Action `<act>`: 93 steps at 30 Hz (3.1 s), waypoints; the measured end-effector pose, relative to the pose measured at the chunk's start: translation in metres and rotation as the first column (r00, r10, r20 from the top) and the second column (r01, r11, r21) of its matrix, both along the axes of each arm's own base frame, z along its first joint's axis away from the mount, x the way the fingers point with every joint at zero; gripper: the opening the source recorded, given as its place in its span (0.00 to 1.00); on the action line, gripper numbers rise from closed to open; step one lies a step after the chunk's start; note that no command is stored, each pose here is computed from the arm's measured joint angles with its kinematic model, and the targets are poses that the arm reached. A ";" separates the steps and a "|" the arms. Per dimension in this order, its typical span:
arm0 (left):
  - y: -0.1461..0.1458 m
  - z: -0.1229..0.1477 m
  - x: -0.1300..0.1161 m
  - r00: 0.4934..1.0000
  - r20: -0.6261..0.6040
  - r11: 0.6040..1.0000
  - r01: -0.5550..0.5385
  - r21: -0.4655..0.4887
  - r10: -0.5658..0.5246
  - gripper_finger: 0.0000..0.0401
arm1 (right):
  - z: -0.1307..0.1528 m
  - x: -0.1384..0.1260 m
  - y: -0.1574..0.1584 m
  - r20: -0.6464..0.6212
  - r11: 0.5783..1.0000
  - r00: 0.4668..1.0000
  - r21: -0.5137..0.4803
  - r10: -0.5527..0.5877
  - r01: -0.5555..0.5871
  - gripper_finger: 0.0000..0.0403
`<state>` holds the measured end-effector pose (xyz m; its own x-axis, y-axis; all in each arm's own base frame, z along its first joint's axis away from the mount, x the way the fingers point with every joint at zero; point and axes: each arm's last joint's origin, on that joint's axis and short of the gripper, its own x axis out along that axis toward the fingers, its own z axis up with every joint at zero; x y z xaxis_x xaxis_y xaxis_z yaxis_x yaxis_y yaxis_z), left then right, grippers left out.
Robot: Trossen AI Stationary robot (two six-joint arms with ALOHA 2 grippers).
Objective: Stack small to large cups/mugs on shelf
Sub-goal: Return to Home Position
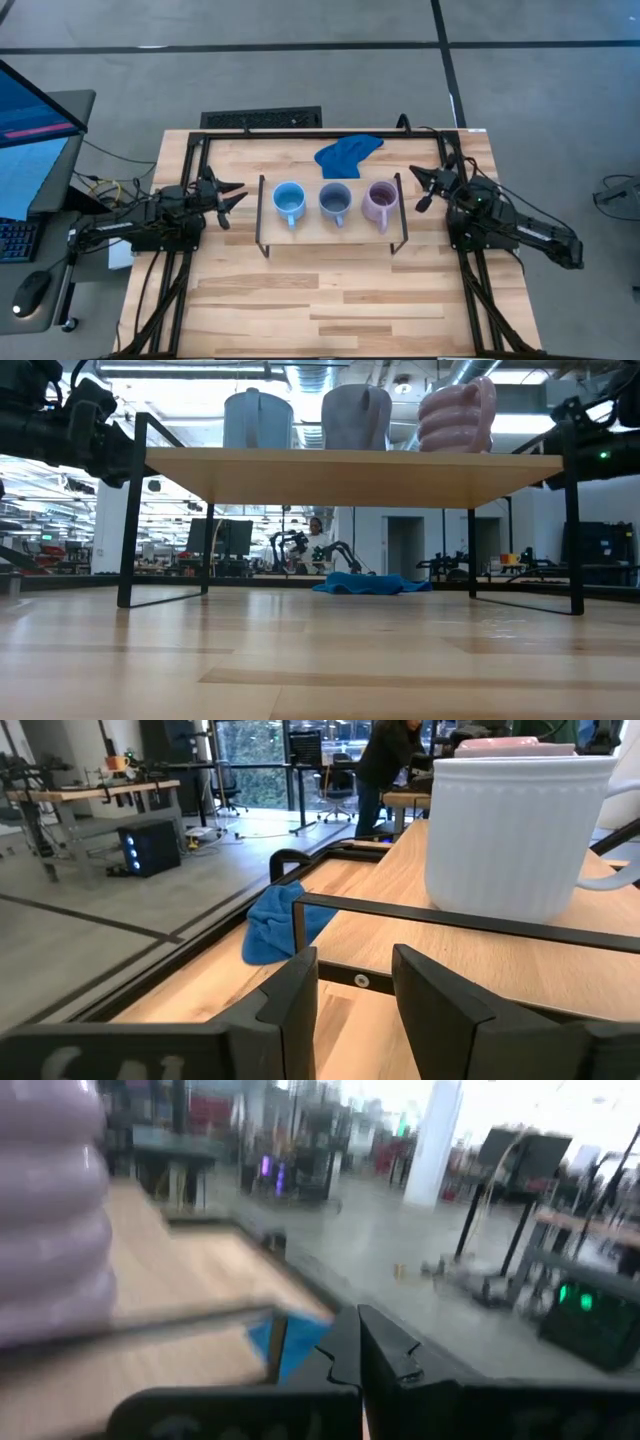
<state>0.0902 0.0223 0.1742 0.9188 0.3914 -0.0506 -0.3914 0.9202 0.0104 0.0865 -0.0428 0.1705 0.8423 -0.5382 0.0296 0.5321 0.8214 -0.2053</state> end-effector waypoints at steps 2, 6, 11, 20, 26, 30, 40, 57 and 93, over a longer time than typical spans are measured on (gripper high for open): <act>0.000 0.000 0.000 1.000 0.004 1.000 0.001 -0.010 -0.001 0.31 | 0.000 0.000 0.000 0.007 1.000 1.000 -0.024 -0.003 0.004 0.03; -0.001 0.000 0.000 1.000 0.003 0.999 0.030 -0.016 -0.030 0.31 | -0.001 0.000 -0.002 -0.004 0.999 1.000 -0.032 -0.023 0.023 0.03; -0.001 -0.001 0.001 0.999 0.002 0.999 0.042 -0.016 -0.041 0.31 | -0.001 -0.003 -0.006 -0.003 0.997 0.997 -0.032 -0.077 0.077 0.03; -0.001 -0.001 0.001 0.999 0.000 0.999 0.043 -0.012 -0.043 0.31 | -0.001 -0.004 -0.008 -0.002 0.995 0.996 -0.025 -0.092 0.092 0.03; -0.001 -0.001 0.001 0.999 -0.001 0.999 0.043 -0.012 -0.043 0.31 | -0.001 -0.004 -0.008 -0.002 0.996 0.996 -0.025 -0.090 0.090 0.03; -0.001 -0.001 0.001 0.999 -0.001 0.999 0.043 -0.011 -0.043 0.31 | -0.001 -0.004 -0.008 -0.002 0.996 0.996 -0.025 -0.090 0.090 0.03; -0.001 -0.001 0.001 0.999 -0.002 0.999 0.043 -0.010 -0.043 0.31 | -0.001 -0.004 -0.008 -0.003 0.996 0.996 -0.025 -0.090 0.089 0.03; -0.001 -0.001 0.001 0.999 -0.002 0.999 0.043 -0.010 -0.043 0.31 | -0.001 -0.004 -0.008 -0.003 0.996 0.996 -0.024 -0.090 0.089 0.03; -0.001 -0.001 0.001 0.999 -0.003 0.999 0.042 -0.009 -0.042 0.31 | -0.001 -0.004 -0.008 -0.004 0.996 0.996 -0.024 -0.090 0.089 0.03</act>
